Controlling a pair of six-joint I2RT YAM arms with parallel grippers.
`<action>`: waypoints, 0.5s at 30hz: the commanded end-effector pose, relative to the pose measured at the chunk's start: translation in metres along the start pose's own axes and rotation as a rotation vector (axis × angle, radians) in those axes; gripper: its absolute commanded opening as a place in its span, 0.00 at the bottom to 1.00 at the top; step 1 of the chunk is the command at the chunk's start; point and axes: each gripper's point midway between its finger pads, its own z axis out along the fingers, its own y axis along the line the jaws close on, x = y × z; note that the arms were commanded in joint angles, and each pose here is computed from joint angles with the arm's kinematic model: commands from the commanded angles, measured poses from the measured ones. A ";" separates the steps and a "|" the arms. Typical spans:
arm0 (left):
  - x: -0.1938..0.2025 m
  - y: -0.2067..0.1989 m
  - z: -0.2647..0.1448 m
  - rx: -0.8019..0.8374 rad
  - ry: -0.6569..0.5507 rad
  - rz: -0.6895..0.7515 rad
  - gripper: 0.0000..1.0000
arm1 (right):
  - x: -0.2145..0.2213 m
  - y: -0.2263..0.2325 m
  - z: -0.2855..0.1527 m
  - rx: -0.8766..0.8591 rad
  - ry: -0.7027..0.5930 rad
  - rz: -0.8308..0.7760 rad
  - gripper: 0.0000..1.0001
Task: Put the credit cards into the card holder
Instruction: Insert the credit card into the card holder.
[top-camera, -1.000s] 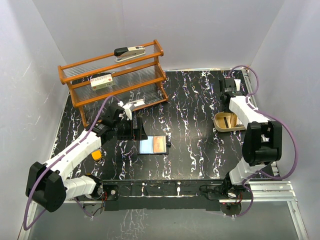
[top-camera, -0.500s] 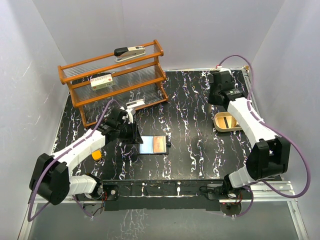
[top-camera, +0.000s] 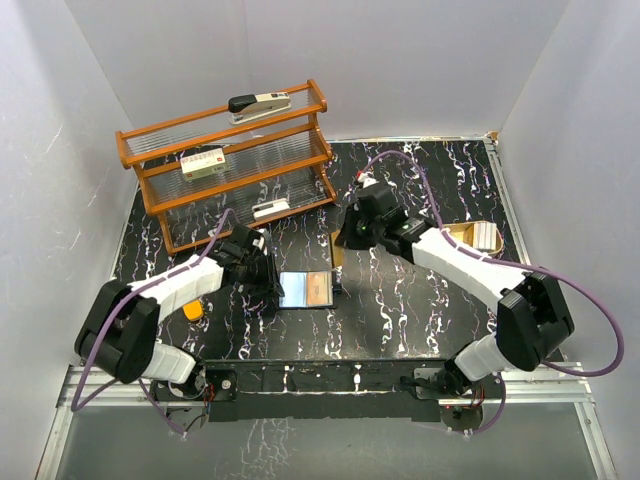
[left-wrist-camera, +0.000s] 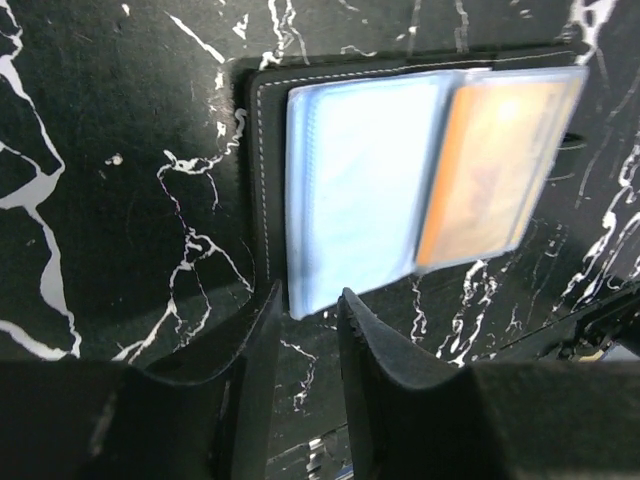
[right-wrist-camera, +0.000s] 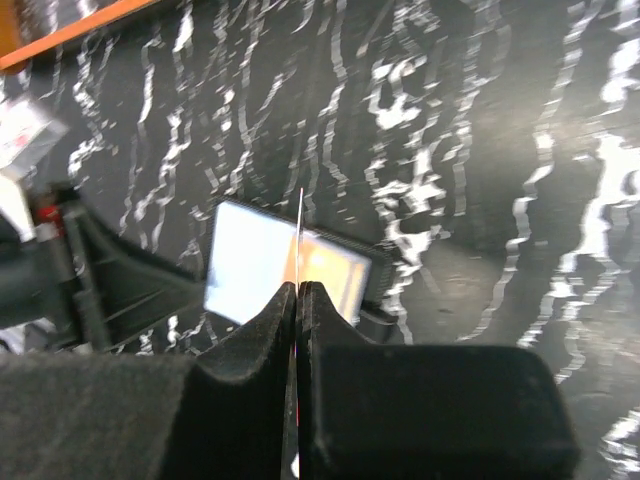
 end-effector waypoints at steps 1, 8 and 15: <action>0.007 0.005 0.013 -0.006 0.039 -0.040 0.27 | 0.002 0.056 0.006 -0.172 -0.066 0.083 0.00; 0.013 0.010 0.018 -0.007 0.045 -0.061 0.25 | 0.039 0.077 0.031 -0.192 -0.002 0.086 0.00; 0.018 0.010 0.019 0.003 0.050 -0.083 0.16 | 0.065 0.061 0.061 -0.142 0.047 0.061 0.00</action>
